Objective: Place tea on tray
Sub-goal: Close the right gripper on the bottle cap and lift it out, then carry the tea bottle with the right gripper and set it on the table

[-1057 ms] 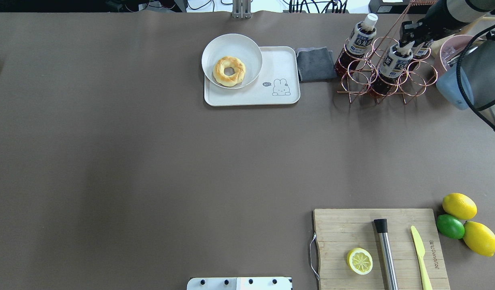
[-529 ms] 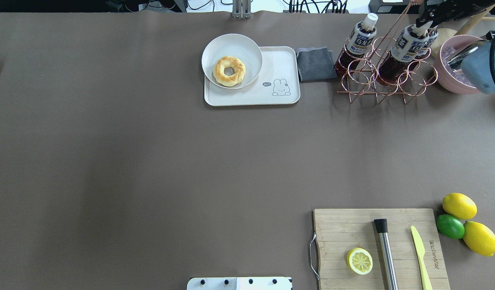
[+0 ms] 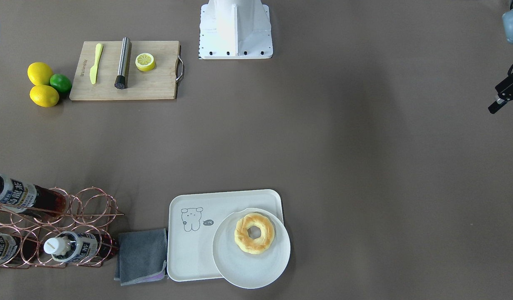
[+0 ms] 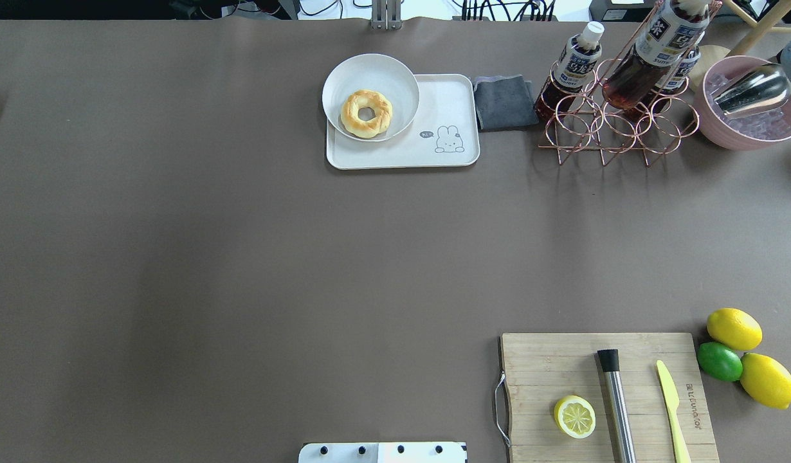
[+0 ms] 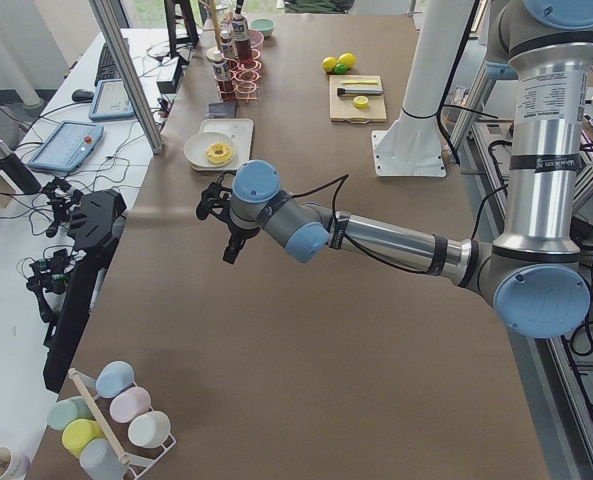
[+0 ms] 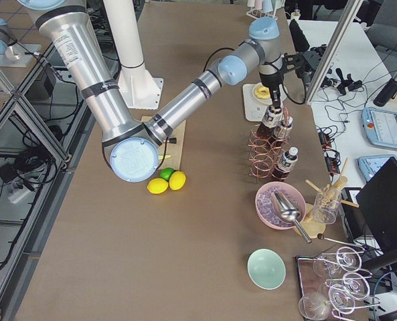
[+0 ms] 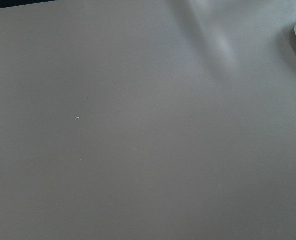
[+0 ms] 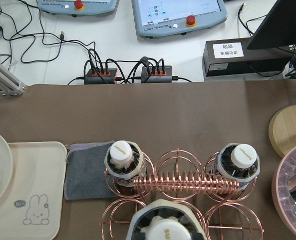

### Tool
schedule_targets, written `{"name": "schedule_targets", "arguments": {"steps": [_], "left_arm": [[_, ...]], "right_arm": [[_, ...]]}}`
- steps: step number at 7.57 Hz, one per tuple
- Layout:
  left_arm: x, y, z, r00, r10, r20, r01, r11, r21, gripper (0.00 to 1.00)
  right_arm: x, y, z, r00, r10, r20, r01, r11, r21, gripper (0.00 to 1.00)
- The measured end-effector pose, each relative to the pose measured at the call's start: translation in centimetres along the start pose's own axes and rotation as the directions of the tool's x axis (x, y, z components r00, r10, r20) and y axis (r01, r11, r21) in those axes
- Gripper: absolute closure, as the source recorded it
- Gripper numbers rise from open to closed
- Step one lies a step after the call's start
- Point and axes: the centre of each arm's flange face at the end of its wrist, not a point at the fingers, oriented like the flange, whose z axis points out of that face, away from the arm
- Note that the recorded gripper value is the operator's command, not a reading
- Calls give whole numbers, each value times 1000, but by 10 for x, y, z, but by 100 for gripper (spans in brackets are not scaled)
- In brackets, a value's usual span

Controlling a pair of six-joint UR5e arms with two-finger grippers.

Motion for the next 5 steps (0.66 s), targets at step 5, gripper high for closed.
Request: {"name": "schedule_targets", "arguments": {"steps": [5], "left_arm": [[6, 1, 6, 1000, 12, -10, -12, 1000, -3, 1]], "right_arm": [[-218, 81, 54, 994, 108, 17, -107, 992, -68, 100]]}}
